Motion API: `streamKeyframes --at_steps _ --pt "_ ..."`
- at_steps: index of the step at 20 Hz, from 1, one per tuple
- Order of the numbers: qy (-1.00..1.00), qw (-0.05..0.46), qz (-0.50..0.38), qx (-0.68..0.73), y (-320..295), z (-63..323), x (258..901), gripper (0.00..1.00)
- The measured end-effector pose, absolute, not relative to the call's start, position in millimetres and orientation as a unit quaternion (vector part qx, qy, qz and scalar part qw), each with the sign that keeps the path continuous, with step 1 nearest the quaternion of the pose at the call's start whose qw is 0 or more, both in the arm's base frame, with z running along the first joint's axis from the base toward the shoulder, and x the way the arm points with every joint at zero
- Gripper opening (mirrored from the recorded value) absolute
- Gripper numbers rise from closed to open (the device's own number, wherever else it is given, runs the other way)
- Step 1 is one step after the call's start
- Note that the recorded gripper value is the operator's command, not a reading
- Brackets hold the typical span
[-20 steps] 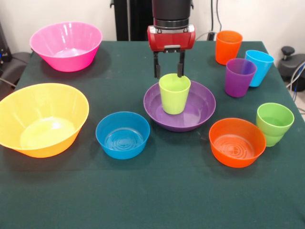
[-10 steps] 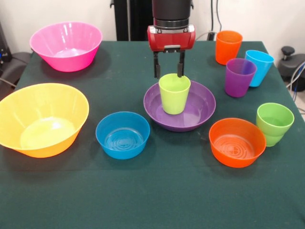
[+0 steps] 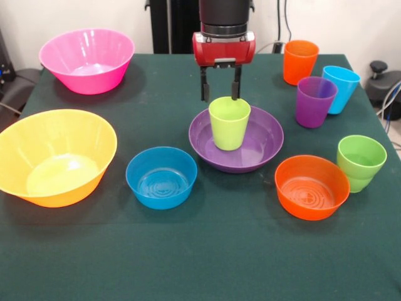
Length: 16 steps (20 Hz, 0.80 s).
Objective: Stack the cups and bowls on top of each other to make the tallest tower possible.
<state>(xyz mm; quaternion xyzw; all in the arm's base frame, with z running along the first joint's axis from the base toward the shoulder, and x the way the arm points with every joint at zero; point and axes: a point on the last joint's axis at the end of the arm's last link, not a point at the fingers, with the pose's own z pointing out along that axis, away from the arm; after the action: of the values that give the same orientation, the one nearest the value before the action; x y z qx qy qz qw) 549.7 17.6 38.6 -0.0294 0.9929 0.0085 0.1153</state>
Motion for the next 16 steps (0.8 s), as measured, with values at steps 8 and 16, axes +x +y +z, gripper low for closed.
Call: streamKeyframes --at_steps 8,16 --pt "0.993 0.116 0.009 -0.029 17.9 39.3 550.1 0.00" --pt "0.993 0.118 0.010 -0.029 18.4 40.9 551.1 0.00"
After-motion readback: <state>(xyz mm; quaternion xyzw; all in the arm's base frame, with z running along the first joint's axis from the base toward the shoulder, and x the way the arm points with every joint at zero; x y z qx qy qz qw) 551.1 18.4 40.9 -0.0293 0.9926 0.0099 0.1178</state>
